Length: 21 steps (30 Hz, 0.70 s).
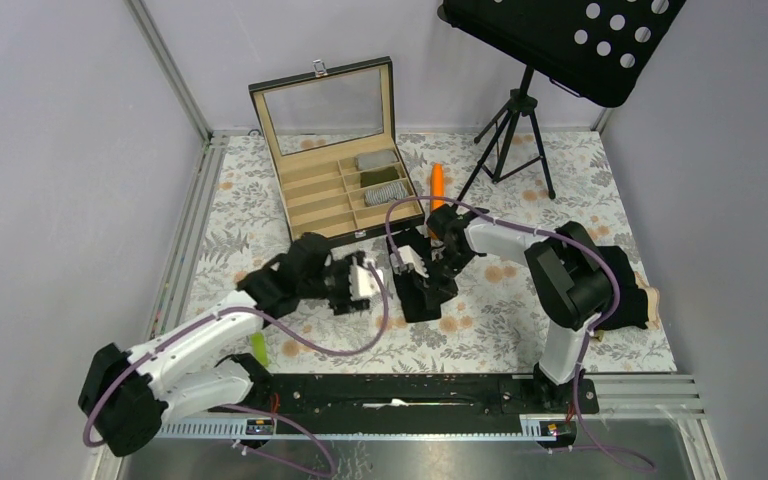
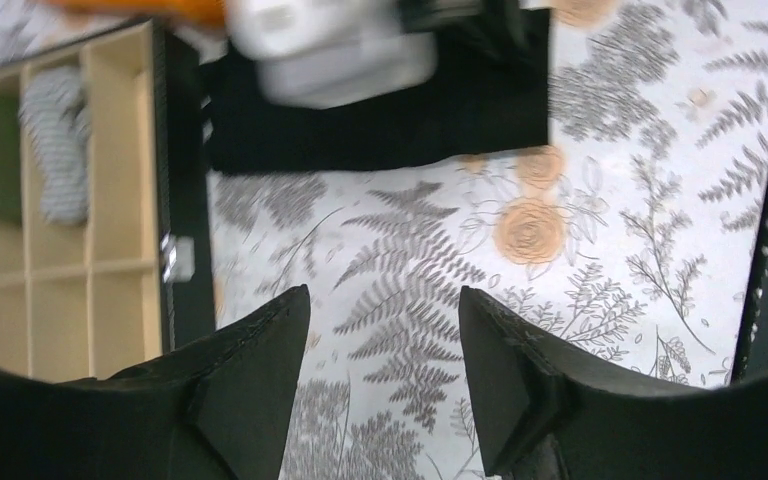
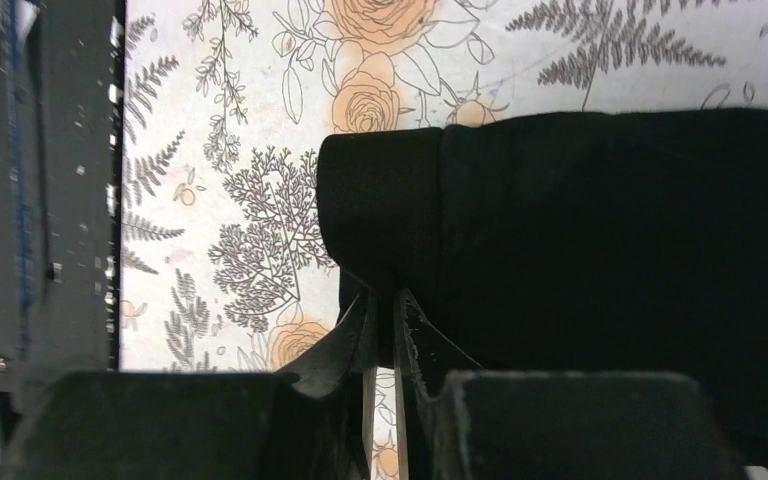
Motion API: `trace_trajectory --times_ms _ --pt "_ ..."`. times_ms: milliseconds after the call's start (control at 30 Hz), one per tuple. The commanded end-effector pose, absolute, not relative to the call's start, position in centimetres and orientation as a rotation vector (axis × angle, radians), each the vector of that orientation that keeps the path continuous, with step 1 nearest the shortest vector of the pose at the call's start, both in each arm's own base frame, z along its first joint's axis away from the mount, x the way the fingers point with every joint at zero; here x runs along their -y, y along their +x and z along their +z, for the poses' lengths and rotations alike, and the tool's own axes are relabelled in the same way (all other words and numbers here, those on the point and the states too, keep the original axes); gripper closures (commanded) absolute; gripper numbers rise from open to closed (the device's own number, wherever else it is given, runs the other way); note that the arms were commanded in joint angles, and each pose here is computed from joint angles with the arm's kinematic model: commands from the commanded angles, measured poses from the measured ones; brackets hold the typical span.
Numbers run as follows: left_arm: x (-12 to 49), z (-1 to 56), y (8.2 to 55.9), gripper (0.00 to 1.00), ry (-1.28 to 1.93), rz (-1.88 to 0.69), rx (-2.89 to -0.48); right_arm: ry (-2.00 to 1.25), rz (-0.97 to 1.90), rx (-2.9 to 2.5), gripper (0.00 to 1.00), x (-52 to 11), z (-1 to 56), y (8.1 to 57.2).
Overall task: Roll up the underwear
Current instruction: Roll the underwear to the center of the board.
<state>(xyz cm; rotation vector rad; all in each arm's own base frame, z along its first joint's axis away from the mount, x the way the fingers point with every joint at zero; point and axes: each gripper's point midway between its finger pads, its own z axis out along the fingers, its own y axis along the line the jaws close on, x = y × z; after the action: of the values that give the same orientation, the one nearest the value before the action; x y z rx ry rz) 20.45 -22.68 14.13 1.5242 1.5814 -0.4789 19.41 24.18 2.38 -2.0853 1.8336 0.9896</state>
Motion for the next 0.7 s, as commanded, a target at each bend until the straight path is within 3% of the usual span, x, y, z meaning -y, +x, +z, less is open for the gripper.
trace_trajectory --times_ms 0,300,533,667 --pt "27.0 12.3 18.1 0.38 1.779 -0.526 -1.241 -1.946 1.190 -2.070 0.91 -23.3 3.3 17.7" --pt "33.9 8.7 16.5 0.39 1.800 -0.676 -1.117 -1.916 1.098 -2.142 0.85 -22.2 1.1 17.5" --pt "35.9 6.2 16.3 0.42 1.832 -0.628 -1.098 -1.864 1.040 -2.171 0.58 -21.5 0.0 17.0" --pt "36.1 5.2 16.3 0.46 1.885 -0.617 -1.079 -1.851 1.042 -2.191 0.50 -21.4 -0.2 16.9"
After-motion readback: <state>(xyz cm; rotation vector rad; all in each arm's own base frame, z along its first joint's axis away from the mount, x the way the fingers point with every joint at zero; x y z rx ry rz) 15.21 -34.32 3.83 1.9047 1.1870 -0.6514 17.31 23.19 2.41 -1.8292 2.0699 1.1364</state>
